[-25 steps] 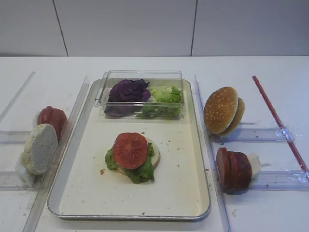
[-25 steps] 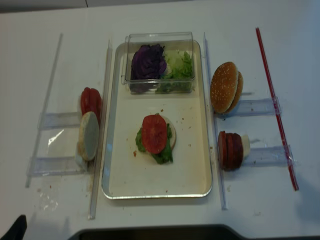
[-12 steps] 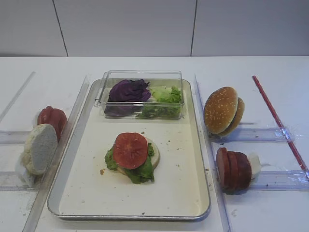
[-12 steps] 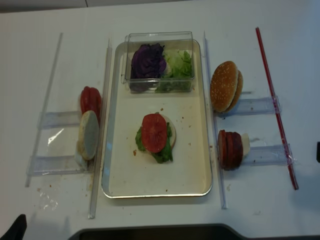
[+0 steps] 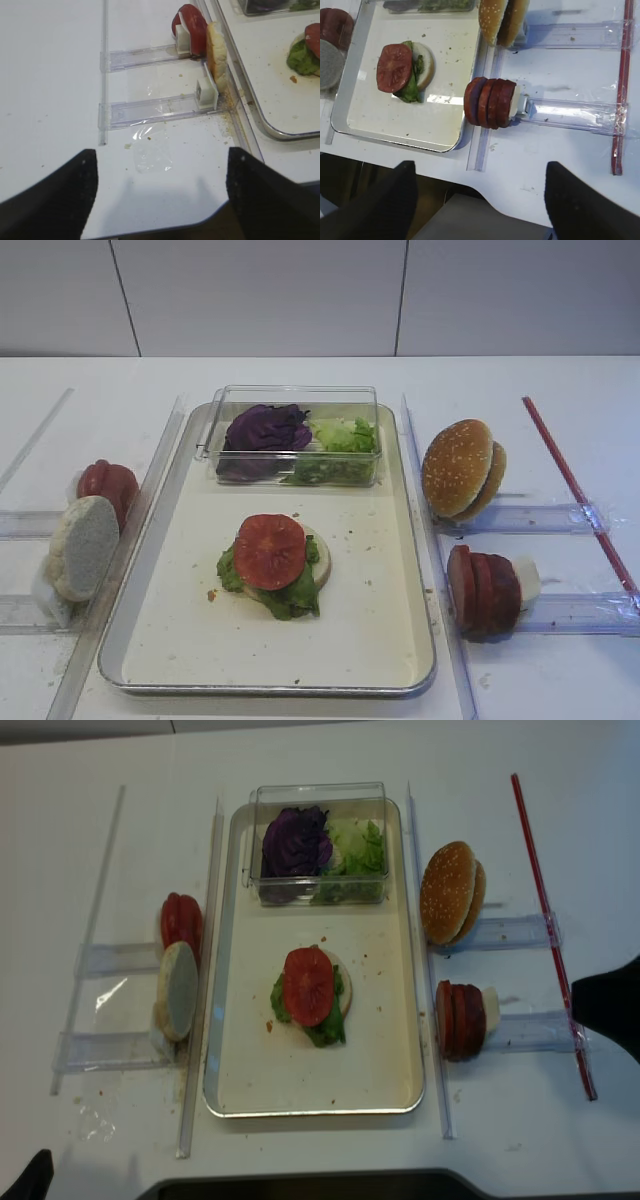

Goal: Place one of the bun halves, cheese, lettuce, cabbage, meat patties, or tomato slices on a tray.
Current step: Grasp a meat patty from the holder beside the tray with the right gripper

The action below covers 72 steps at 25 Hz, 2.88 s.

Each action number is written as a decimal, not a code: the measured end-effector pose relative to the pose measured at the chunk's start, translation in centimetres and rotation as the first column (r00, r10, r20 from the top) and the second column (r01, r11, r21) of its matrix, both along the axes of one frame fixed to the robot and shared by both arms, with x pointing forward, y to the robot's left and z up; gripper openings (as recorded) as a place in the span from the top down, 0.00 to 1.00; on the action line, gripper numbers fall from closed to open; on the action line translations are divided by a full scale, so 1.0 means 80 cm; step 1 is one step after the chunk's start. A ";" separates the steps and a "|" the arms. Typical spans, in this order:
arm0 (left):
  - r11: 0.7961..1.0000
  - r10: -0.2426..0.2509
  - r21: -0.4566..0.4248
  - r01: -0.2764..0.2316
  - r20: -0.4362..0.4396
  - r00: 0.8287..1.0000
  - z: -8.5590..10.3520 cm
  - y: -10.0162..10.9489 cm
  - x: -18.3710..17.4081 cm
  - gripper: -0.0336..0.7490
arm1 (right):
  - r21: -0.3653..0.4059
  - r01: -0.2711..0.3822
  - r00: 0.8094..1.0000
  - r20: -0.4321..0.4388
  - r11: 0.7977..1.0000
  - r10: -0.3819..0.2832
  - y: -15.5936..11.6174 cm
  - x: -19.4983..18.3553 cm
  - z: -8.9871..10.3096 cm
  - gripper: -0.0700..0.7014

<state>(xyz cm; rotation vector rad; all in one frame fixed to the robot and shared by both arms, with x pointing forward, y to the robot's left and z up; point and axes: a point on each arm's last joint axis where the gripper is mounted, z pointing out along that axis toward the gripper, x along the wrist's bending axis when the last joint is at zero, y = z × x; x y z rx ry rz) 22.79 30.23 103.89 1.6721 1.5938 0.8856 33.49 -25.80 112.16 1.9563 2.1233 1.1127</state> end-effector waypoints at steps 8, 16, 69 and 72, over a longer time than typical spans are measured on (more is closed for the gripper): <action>1.000 0.000 -0.001 0.000 0.000 1.000 0.000 0.000 0.000 0.33 | -0.006 -0.065 0.998 -0.013 0.998 0.065 0.006 0.024 0.009 0.21; 1.000 0.002 -0.004 -0.002 0.000 1.000 0.000 0.000 0.000 0.33 | -0.024 -0.177 0.983 -0.062 0.984 0.175 0.028 0.053 0.019 0.22; 0.998 0.062 -0.034 -0.062 0.000 0.998 0.000 0.004 0.000 0.33 | -0.237 -0.251 0.872 -0.476 0.939 0.114 0.139 0.159 -0.076 0.38; 0.998 0.062 -0.034 -0.062 0.000 0.998 0.000 0.004 0.000 0.33 | -0.265 -0.242 0.866 -0.493 0.933 0.084 0.139 0.165 -0.085 0.38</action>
